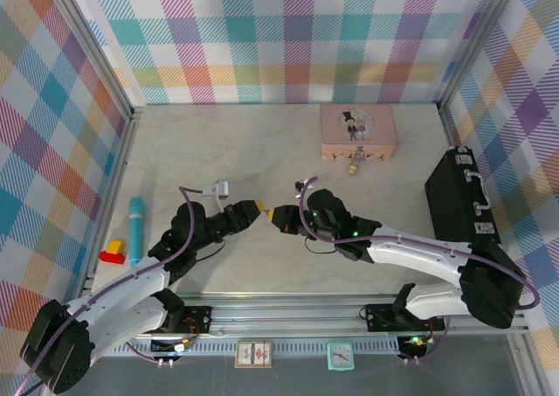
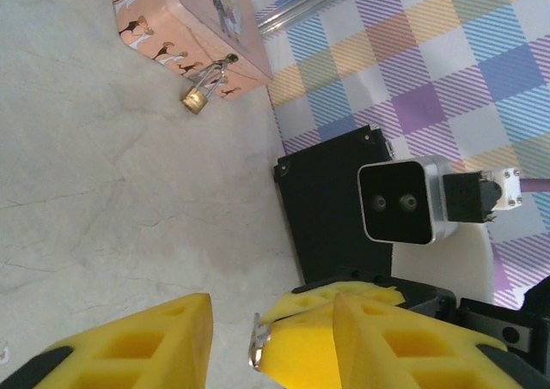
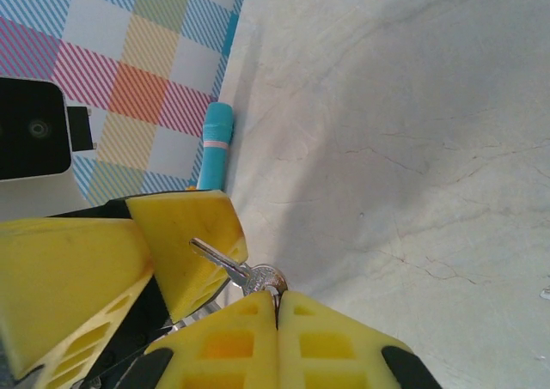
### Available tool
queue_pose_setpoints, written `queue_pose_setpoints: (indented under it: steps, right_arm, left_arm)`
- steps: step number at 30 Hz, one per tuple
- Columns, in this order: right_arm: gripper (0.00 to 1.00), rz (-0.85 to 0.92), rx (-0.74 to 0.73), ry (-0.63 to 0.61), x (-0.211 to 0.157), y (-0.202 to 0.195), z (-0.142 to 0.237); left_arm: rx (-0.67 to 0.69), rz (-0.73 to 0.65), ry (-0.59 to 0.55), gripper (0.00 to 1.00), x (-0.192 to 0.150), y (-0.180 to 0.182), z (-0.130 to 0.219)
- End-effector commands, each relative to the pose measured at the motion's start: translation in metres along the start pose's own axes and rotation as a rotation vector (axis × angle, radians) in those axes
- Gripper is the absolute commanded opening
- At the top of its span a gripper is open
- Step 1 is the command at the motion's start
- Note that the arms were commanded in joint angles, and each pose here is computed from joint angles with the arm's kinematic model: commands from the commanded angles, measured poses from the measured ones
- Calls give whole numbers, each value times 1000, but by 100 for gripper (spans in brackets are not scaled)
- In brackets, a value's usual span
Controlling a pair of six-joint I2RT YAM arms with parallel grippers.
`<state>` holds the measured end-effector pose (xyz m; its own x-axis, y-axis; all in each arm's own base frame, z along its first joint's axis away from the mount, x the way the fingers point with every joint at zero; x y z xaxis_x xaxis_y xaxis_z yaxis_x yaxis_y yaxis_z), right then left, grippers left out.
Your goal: Unlock the padlock with the key
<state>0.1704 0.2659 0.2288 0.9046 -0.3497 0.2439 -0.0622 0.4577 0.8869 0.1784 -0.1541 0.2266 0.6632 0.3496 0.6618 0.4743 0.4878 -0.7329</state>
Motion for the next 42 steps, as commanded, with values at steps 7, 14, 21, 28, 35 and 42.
queue_pose_setpoints:
  steps: [7, 14, 21, 28, 35, 42]
  right_arm:
    - [0, 18, 33, 12, 0, 5, -3]
    - [0, 17, 33, 13, 0, 6, -4]
    - [0, 16, 35, 9, 0, 7, -3]
    - [0, 17, 46, 5, 0, 10, -2]
    - [15, 16, 88, -5, 2, 15, 4]
    - [40, -50, 236, 5, 11, 12, 7]
  left_arm:
    - [-51, -27, -8, 30, 7, -12, -3]
    - [-43, -23, 5, 22, 4, -10, -4]
    - [-37, -22, 13, 12, 3, -8, -6]
    - [-32, -23, 13, 2, 4, -9, -6]
    - [-11, 0, -22, 0, 8, -9, -6]
    - [-59, 80, -86, 0, 15, -13, -9]
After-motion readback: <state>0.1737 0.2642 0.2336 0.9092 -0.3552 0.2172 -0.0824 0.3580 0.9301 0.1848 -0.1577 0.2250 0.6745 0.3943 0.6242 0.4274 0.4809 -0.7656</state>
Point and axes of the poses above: each hand's point on the last joint's axis, 136 mm out from that joint toward the fingers, its own z axis back along the fingers, its own y axis along the line the jaws close on, x = y × z, the point moved 10 cm from there along z, back along the fingers, and after that the axes turned 14 degrees about -z, right-handed, at the moved point
